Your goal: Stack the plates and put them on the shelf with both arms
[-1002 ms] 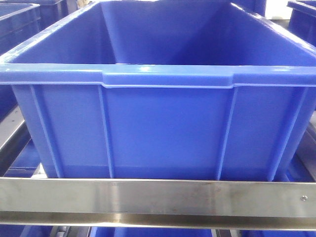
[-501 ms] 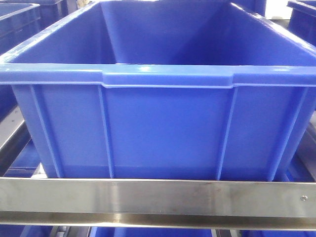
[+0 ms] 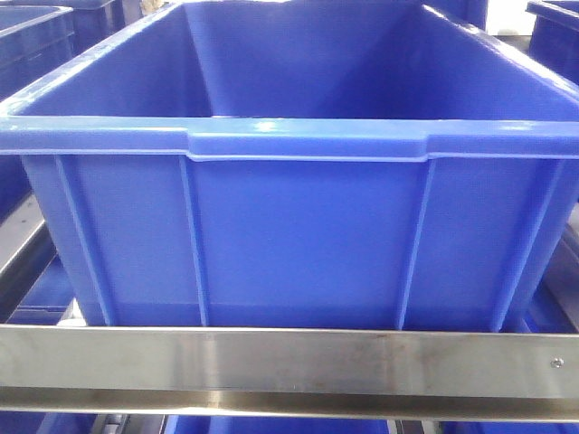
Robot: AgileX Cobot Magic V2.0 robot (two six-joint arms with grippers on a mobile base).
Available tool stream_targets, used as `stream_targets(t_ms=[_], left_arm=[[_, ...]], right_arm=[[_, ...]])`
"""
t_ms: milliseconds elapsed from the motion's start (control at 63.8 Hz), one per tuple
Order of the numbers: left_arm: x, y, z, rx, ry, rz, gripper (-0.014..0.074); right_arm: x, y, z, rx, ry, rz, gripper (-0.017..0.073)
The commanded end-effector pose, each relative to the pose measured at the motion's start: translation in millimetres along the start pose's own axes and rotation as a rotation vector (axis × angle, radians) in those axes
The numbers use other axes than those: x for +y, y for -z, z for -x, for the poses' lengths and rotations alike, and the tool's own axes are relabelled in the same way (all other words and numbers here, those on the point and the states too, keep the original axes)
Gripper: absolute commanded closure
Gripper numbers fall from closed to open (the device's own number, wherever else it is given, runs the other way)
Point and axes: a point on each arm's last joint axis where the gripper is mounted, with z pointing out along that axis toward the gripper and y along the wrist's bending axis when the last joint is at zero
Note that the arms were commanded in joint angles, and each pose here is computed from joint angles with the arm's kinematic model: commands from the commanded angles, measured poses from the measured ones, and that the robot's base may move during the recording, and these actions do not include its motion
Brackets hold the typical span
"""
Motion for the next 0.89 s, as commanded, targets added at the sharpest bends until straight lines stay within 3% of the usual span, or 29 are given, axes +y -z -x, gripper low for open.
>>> stream_targets(t_ms=[0,877], left_arm=[[1.4,2.2,8.2,-0.108,0.024,0.016,0.0513],[1.4,2.2,8.2,-0.108,0.024,0.016,0.0513]], right_arm=[[-0.1,1.8,8.3,-0.102,0.021,-0.003,0.0517],[-0.1,1.8,8.3,-0.102,0.021,-0.003,0.0517]])
